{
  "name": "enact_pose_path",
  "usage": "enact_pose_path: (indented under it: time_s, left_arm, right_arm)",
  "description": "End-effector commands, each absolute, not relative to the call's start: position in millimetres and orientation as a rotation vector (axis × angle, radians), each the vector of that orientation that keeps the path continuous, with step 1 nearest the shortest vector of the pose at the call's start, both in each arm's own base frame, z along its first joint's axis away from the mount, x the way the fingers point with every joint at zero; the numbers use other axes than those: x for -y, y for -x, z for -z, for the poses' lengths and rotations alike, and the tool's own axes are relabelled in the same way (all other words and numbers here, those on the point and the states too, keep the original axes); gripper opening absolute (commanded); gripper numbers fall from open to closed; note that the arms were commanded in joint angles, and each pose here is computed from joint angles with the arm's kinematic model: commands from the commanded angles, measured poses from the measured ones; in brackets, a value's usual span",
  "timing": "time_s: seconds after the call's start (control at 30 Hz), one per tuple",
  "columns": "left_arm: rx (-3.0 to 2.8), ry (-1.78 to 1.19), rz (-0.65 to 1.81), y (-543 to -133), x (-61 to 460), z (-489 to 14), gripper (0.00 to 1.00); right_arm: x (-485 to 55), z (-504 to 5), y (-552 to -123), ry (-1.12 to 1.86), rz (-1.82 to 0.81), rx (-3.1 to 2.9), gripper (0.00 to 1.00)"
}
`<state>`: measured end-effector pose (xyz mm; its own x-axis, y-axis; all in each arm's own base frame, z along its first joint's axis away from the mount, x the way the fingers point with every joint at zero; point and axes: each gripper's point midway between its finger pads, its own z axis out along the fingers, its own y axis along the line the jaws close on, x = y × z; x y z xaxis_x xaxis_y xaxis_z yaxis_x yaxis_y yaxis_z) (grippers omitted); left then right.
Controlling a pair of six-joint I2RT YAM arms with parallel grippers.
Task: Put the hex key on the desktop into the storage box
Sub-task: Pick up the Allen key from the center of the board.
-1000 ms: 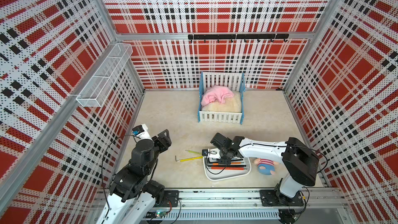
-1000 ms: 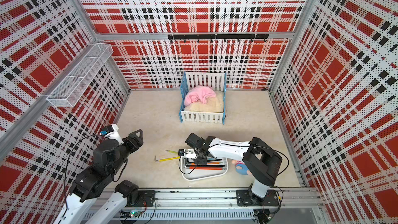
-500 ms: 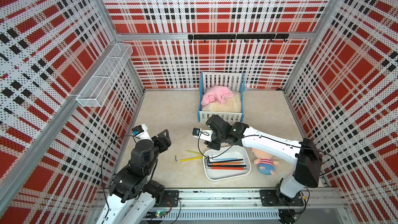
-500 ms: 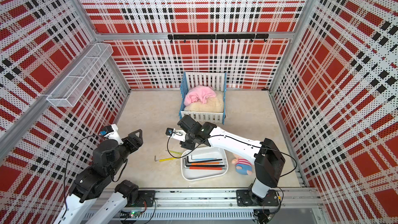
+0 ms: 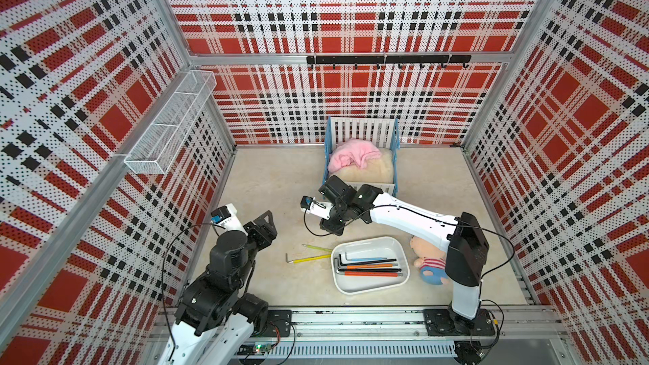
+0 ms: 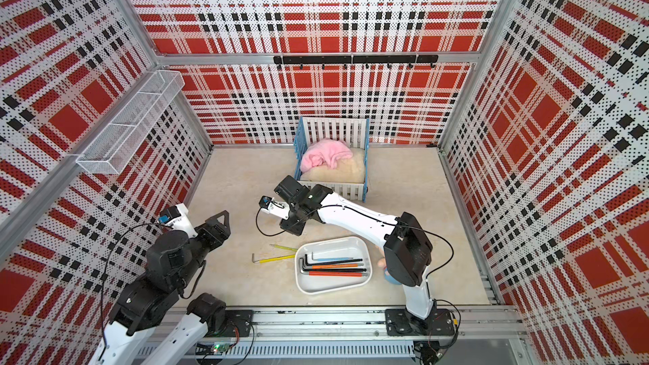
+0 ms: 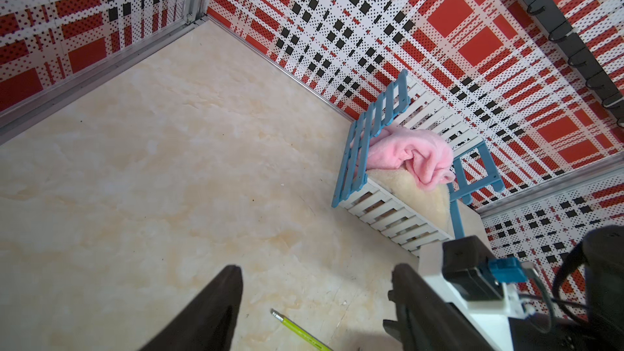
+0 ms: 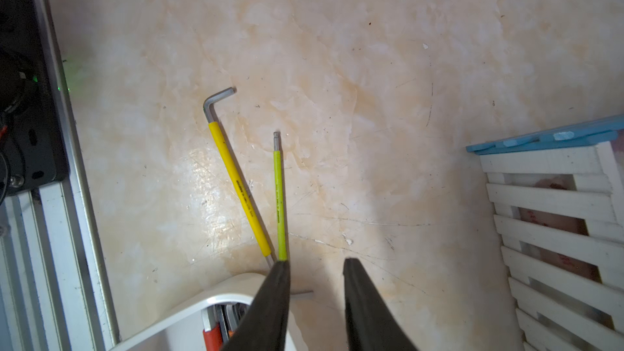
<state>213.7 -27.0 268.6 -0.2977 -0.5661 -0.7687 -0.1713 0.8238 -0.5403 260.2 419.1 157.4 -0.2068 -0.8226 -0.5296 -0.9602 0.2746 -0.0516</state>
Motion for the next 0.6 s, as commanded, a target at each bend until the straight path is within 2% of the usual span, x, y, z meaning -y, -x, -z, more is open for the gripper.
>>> enact_pose_path:
  time_s: [0.0,0.23,0.57]
  left_arm:
    - [-1.842,0.567,0.431,-212.2,24.4,-272.1,0.75]
    - [-1.839,0.568,0.432,-211.8,24.0,-272.6,0.75]
    - [-1.845,0.565,0.430,-212.5,24.6,-271.3,0.75]
  right_arm:
    - [-426.3,-147.3,-251.3,1.619,-0.405,-2.165,0.32]
    - [-430.6,-114.1,-256.6,1.617,-0.263,-2.323,0.31]
    - [-433.1,-64.8,-242.3,1.676,-0.147,-2.443,0.31]
